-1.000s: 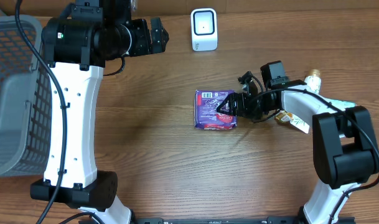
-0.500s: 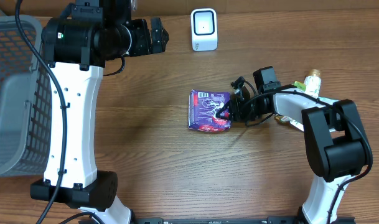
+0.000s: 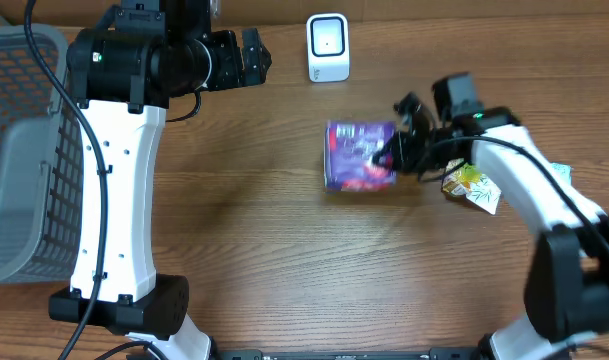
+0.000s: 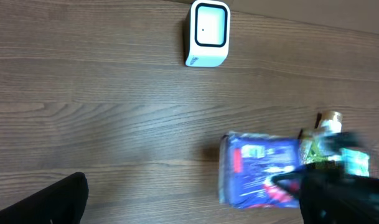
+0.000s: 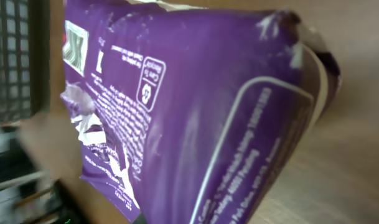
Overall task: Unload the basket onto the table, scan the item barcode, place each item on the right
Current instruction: 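Lift the purple pack up with the right gripper, then hold the purple pack's barcode in front of the scanner window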
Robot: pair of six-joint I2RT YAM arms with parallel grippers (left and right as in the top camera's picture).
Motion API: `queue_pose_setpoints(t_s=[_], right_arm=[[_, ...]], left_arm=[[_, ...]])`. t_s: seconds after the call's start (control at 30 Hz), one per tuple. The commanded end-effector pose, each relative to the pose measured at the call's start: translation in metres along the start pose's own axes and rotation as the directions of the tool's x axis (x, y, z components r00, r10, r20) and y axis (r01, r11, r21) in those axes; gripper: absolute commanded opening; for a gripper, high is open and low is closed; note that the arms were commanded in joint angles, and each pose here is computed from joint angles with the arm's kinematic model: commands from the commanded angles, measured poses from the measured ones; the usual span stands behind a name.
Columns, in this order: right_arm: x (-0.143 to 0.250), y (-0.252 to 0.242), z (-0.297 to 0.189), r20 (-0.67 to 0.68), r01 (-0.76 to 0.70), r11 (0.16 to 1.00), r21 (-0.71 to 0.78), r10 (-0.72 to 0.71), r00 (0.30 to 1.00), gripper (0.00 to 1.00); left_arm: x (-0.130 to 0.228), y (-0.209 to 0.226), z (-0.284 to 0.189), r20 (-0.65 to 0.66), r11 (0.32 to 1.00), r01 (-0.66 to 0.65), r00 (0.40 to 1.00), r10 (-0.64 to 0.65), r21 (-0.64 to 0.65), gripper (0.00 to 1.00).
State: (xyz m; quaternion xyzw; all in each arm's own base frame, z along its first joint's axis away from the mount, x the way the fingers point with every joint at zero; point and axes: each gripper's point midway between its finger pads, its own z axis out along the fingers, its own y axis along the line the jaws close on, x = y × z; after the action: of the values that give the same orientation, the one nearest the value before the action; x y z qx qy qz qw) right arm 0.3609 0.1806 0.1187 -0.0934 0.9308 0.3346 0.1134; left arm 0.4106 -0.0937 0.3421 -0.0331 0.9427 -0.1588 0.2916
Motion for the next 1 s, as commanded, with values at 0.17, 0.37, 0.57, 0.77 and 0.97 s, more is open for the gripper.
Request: queue_pose_setpoints(t_s=[0.17,0.37,0.57,0.77,0.97], right_arm=[[-0.047,0.057,-0.11,0.313,0.211,0.939,0.272,-0.294,0.903,0.04],[-0.042,0.077,-0.121,0.338,0.249,0.932,0.262,-0.33,0.881,0.04],[-0.06,0.087,-0.123,0.401,0.263,0.916,0.305,-0.373,0.836,0.04],[-0.115,0.051,-0.14,0.434,0.123,0.794,0.595,-0.447,0.782,0.03],[-0.197,0.022,-0.144,0.258,0.011,0.39,0.921,-0.63,0.733,0.04]], left_arm=[[0.001,-0.002,0.003,-0.004,1.0,-0.017,1.0,0.017,0.004,1.0],[0.001,-0.002,0.003,-0.004,1.0,-0.017,1.0,0.017,0.004,1.0],[0.001,-0.002,0.003,-0.004,1.0,-0.017,1.0,0.017,0.004,1.0],[0.001,-0.002,0.003,-0.004,1.0,-0.017,1.0,0.017,0.004,0.99],[0.001,-0.002,0.003,-0.004,1.0,-0.017,1.0,0.017,0.004,1.0]])
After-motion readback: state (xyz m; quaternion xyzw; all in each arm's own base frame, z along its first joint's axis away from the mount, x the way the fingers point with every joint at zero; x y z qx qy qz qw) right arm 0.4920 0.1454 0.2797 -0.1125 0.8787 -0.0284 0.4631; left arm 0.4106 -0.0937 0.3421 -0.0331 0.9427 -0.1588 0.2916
